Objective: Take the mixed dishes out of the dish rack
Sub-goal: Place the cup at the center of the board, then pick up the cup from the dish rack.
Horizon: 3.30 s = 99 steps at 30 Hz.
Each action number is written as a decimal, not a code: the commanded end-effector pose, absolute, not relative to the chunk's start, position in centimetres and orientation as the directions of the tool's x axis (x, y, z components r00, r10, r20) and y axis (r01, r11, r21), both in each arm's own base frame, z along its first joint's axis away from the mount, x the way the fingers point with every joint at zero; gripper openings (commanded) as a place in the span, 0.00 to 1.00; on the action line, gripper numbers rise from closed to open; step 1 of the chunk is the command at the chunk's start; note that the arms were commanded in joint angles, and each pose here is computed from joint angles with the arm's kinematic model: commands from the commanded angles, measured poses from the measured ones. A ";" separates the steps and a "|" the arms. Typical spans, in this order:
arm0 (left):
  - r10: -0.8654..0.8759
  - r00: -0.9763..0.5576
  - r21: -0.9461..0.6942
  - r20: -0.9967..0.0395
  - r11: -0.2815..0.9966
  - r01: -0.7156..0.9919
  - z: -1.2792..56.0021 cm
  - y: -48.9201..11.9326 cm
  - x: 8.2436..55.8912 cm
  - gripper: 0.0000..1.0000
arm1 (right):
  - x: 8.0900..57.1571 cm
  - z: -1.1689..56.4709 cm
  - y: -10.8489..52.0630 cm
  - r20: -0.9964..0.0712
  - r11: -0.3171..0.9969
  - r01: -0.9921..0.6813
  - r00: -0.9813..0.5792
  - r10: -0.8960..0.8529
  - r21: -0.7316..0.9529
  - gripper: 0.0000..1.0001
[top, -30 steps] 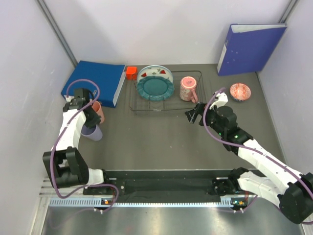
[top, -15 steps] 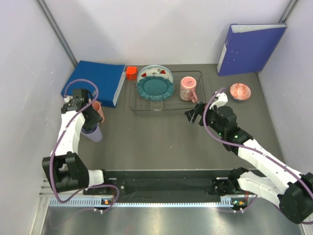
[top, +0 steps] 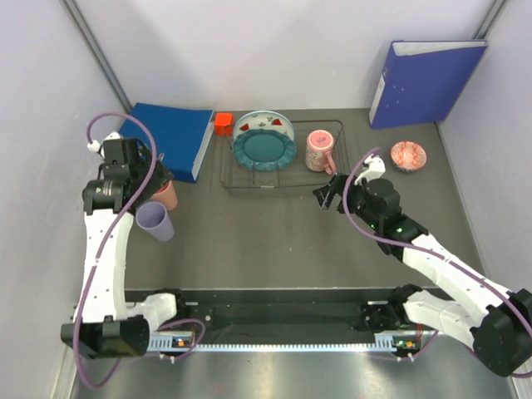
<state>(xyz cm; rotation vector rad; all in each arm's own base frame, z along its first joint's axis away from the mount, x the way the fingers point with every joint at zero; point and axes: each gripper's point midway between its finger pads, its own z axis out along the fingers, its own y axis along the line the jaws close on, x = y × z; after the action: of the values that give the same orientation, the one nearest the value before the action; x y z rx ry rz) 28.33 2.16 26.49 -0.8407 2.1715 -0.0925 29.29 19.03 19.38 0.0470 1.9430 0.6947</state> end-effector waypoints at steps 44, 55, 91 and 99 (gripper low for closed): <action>-0.316 -0.569 -0.509 -0.759 0.833 0.216 23.4 -20.8 29.3 0.77 | 44.3 17.0 17.3 -0.791 0.915 -0.368 -0.504 -0.347 -0.167 0.63; -0.321 -0.579 -0.524 -0.749 0.822 0.222 22.7 -21.2 29.1 0.78 | 45.5 12.4 16.9 -0.735 0.921 -0.356 -0.580 -0.351 -0.159 0.60; -0.306 -0.604 -0.522 -0.736 0.825 0.218 20.3 -21.5 28.8 0.78 | 45.6 7.1 14.4 -0.731 0.960 -0.263 -0.634 -0.250 -0.101 0.12; -0.305 -0.604 -0.522 -0.737 0.824 0.221 20.3 -21.7 28.8 0.78 | 45.6 8.5 13.8 -0.755 0.967 -0.228 -0.611 -0.236 -0.117 0.00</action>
<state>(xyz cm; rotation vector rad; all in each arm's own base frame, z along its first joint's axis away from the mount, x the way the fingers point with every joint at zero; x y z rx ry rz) 28.50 -21.03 19.25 -0.0690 2.1453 -0.6931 45.06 15.50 5.86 -0.4073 2.2983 0.0411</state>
